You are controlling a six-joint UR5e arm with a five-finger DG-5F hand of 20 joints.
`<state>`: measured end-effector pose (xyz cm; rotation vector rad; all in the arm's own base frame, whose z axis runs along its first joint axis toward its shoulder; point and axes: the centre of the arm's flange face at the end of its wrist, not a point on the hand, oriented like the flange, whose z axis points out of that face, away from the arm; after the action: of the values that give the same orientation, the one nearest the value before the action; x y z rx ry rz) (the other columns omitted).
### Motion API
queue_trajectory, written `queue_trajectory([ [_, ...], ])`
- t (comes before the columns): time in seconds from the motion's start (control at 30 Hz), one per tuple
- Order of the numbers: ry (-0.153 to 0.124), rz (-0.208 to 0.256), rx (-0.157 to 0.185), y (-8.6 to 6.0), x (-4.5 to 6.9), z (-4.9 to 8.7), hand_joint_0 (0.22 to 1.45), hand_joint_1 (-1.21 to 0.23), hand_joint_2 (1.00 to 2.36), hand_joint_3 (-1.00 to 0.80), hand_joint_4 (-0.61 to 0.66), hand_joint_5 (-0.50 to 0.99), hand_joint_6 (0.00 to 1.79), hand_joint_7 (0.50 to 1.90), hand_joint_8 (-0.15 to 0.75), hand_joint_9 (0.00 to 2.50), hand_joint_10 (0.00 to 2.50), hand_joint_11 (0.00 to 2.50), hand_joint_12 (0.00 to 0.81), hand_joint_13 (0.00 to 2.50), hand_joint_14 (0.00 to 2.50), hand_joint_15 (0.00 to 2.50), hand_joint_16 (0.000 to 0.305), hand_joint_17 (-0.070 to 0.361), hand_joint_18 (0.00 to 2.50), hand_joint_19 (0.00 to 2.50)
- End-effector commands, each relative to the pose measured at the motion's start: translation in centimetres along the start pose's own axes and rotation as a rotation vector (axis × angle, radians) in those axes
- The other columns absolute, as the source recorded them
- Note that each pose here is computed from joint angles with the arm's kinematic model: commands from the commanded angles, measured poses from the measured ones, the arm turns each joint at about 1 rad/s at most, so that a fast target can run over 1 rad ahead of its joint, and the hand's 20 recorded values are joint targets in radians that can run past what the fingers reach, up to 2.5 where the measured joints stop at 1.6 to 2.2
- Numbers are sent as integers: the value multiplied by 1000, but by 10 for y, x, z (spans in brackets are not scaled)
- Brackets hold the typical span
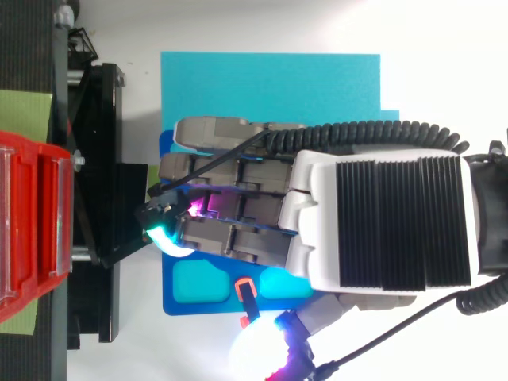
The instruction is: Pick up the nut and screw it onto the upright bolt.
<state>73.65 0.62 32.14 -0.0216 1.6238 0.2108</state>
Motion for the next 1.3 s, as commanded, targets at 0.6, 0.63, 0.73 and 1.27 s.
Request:
queue_trajectory([
  [0.6, 0, 3, -22, -31, -4, -6, 525, -170, 1000, -500, 235, -35, 504, 1239, 252, 800, 0, 0, 268, 401, 0, 0, 26, 57, 0, 0],
  [0.63, 0, 3, -25, -33, -4, -7, 526, -173, 1000, -500, 239, -35, 504, 1248, 252, 801, 0, 0, 268, 406, 0, 0, 25, 57, 0, 0],
  [0.73, 1, 3, -36, -36, -5, -8, 529, -189, 1000, -500, 232, -26, 504, 1309, 256, 832, 0, 0, 266, 440, 0, 0, 24, 54, 0, 0],
  [1.27, 0, 5, -51, -65, -8, -15, 540, -203, 1000, -500, 137, 48, 552, 1449, 230, 1230, 0, 0, 179, 805, 0, 0, 13, 29, 394, 0],
])
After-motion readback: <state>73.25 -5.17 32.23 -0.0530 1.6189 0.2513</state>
